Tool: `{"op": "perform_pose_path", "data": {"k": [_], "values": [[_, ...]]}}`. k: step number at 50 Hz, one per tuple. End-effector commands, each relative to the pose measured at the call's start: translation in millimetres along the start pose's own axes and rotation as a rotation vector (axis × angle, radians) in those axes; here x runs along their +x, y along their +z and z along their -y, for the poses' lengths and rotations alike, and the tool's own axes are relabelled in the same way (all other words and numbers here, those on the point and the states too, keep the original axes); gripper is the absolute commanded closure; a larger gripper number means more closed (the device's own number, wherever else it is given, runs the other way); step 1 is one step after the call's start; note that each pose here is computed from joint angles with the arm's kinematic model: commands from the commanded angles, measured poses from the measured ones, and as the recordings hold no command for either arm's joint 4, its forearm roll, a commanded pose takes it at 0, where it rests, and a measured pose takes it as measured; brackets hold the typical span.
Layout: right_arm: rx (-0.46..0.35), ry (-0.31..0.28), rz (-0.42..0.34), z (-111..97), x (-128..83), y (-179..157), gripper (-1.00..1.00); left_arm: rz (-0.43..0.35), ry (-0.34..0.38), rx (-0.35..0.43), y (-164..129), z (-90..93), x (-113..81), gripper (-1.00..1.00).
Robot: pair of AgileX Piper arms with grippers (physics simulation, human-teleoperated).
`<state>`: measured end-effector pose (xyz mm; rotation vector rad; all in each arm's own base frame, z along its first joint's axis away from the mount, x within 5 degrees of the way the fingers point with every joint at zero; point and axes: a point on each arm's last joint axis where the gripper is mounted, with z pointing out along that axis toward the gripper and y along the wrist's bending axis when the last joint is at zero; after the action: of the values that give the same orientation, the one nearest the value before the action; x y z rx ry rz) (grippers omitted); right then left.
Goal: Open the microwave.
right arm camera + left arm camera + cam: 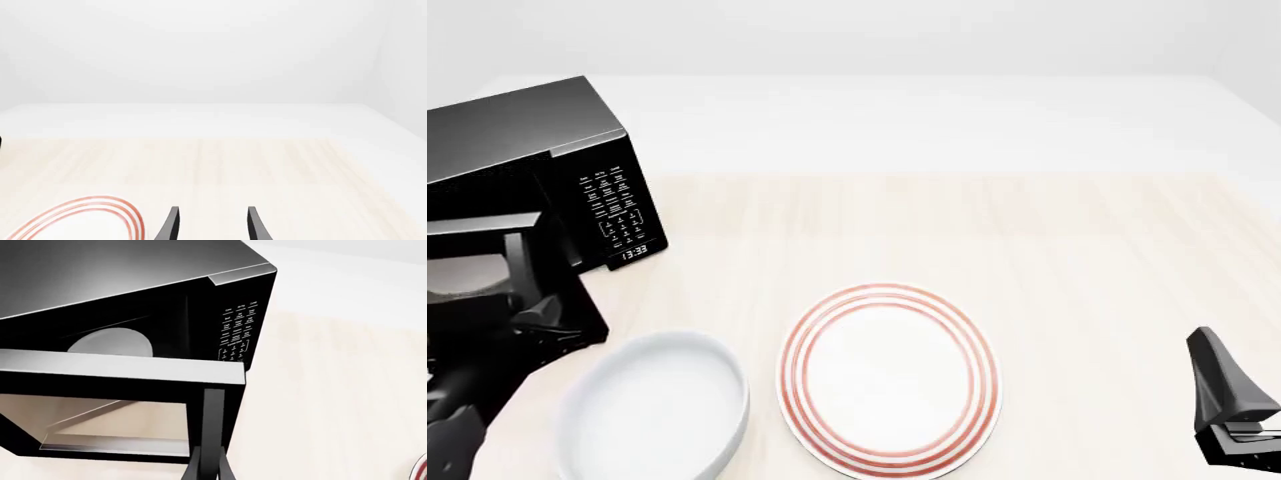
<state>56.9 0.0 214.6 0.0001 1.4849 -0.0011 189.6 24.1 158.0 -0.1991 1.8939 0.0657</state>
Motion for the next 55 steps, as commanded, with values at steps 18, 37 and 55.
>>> {"op": "perform_pose_path", "data": {"k": [18, 37, 55], "values": [[0.000, 0.000, 0.000, 0, 0, 0, -1.00, 0.228, 0.027, 0.146, -20, 21.5, -31.3, 1.00], [-0.009, 0.003, -0.001, -1, 0, -1, -1.00, 0.224, 0.022, 0.147, -24, 20.9, -27.7, 1.00], [-0.010, 0.002, -0.001, -1, 0, -1, -1.00, 0.231, 0.011, 0.133, -26, 17.8, -29.0, 1.00]]}}
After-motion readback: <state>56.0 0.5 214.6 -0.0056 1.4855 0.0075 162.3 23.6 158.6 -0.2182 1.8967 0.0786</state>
